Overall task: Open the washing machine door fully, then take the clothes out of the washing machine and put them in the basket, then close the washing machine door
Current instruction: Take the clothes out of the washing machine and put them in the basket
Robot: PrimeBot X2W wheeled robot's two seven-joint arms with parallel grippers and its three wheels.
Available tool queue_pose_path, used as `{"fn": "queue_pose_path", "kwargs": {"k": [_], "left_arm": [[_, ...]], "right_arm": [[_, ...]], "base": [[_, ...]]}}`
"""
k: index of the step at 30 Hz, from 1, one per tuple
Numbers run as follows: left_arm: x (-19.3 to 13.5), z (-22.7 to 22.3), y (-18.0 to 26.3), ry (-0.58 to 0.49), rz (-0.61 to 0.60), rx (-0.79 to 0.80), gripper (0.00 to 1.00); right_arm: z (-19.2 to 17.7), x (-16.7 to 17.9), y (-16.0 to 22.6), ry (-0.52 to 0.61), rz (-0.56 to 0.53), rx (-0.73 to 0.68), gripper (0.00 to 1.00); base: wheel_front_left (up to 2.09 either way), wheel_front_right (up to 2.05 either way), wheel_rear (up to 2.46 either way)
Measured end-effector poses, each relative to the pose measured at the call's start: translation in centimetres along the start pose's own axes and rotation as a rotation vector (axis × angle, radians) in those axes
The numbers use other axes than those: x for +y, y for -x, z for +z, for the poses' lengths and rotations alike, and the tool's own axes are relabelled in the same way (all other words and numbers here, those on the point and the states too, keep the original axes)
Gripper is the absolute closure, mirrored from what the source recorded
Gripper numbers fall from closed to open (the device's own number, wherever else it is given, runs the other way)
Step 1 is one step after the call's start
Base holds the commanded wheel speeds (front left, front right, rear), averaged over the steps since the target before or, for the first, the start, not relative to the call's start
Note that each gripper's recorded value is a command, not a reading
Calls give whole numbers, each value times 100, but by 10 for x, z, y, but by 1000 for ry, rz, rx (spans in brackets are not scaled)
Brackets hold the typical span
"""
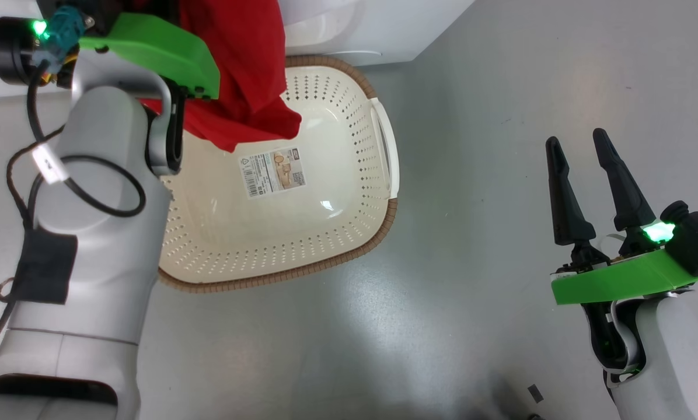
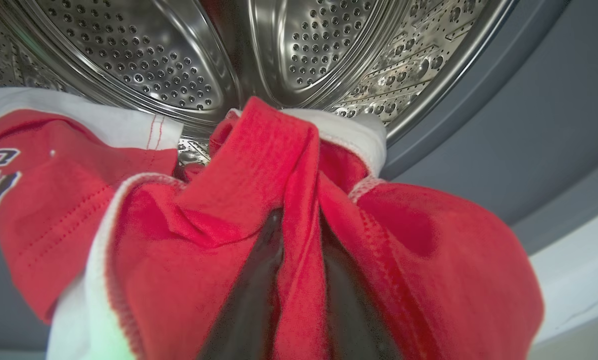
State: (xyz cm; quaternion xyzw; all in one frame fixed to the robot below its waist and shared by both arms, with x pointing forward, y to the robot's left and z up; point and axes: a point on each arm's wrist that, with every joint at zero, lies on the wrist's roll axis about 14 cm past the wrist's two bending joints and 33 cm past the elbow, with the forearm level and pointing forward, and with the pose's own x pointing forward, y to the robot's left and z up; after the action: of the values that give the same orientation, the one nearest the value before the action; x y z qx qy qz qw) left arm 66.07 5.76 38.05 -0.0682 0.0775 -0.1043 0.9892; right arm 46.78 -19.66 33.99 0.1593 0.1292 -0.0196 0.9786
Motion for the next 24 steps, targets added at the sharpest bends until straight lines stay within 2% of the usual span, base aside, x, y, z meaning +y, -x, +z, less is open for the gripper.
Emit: {"fn": "queue_pose_path", "kwargs": {"k": [12,24], "left_arm": [[1,20,7,18,1,-68,100],[0,0,48,76,4,-53,100]], "right_arm": [[2,4,-1,-5,11,-7,0],[5,12,-3,-10,33,-16,0]], "base": [[0,0,0],[0,0,0]]}}
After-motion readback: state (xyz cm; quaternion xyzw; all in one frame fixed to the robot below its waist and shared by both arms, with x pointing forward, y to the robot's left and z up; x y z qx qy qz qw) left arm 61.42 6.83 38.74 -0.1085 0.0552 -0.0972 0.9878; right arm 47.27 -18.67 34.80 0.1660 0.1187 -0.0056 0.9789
